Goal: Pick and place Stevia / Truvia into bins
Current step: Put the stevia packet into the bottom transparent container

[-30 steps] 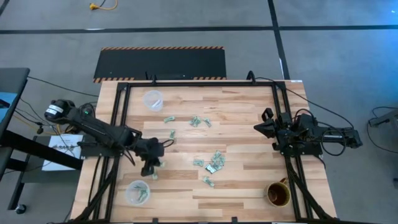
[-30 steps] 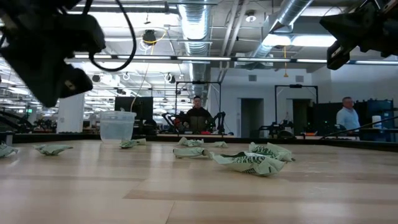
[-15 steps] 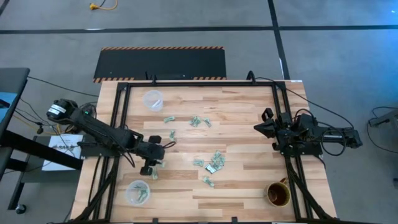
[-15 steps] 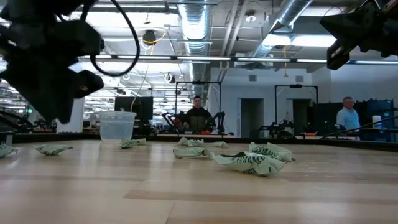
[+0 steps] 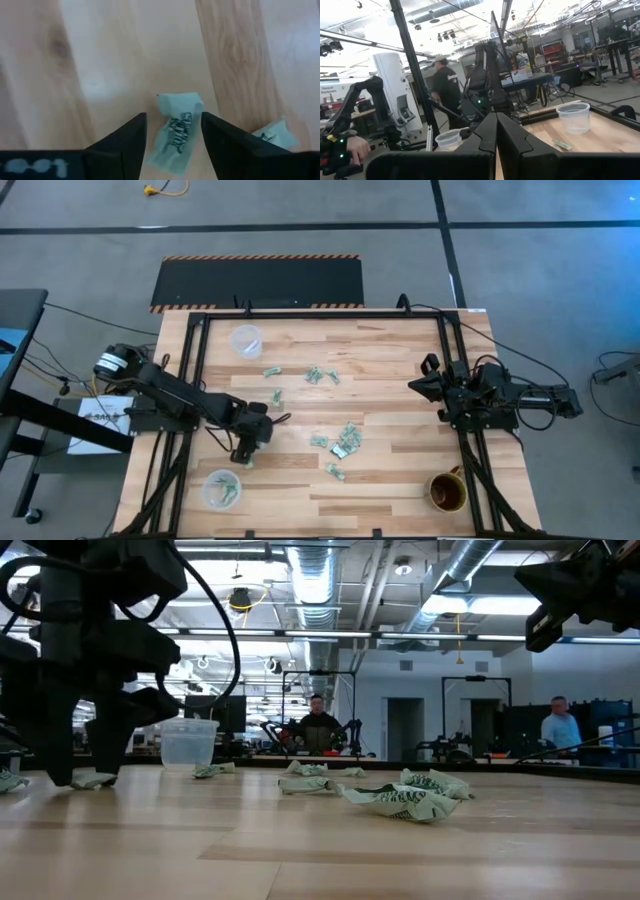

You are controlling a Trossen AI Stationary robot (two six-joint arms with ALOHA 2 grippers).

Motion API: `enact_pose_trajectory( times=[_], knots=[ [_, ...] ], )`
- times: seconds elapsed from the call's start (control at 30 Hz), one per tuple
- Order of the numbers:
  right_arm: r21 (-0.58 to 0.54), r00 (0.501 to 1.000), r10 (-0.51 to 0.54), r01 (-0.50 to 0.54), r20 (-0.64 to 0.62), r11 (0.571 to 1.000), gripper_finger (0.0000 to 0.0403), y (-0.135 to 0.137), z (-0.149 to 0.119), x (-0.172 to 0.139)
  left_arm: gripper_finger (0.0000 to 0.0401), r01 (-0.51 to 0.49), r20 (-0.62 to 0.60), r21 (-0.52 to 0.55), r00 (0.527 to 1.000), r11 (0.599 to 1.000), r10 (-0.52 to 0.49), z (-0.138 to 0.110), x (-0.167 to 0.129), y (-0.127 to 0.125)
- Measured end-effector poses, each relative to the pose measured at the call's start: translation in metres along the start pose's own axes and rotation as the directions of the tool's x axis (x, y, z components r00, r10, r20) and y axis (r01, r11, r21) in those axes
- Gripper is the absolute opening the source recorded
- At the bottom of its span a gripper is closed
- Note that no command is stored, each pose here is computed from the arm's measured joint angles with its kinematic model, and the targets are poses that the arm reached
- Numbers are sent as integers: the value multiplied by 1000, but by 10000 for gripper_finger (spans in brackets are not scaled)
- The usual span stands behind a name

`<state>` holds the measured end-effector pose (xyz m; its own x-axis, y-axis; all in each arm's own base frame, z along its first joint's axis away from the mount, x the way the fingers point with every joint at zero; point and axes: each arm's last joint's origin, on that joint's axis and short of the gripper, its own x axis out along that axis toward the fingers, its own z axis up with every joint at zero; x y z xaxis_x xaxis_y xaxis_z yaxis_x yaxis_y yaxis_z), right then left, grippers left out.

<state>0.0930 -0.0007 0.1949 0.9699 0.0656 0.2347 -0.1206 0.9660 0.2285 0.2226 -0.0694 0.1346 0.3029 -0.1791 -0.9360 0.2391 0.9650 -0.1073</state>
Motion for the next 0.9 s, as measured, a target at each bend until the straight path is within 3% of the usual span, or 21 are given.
enact_pose_trajectory(
  times=[0.37,0.73,0.9],
  knots=[
    [0,1000,0,0,0,1000,0,0,0,0,151,-89,-19,-11,996,996,89,-1,3,2],
    [0,1000,0,0,0,1000,0,0,0,0,21,-128,-26,-10,991,992,128,-2,4,4],
    [0,1000,0,0,0,1000,0,0,0,0,10,-159,-26,-54,987,986,158,3,-3,4]
  ],
)
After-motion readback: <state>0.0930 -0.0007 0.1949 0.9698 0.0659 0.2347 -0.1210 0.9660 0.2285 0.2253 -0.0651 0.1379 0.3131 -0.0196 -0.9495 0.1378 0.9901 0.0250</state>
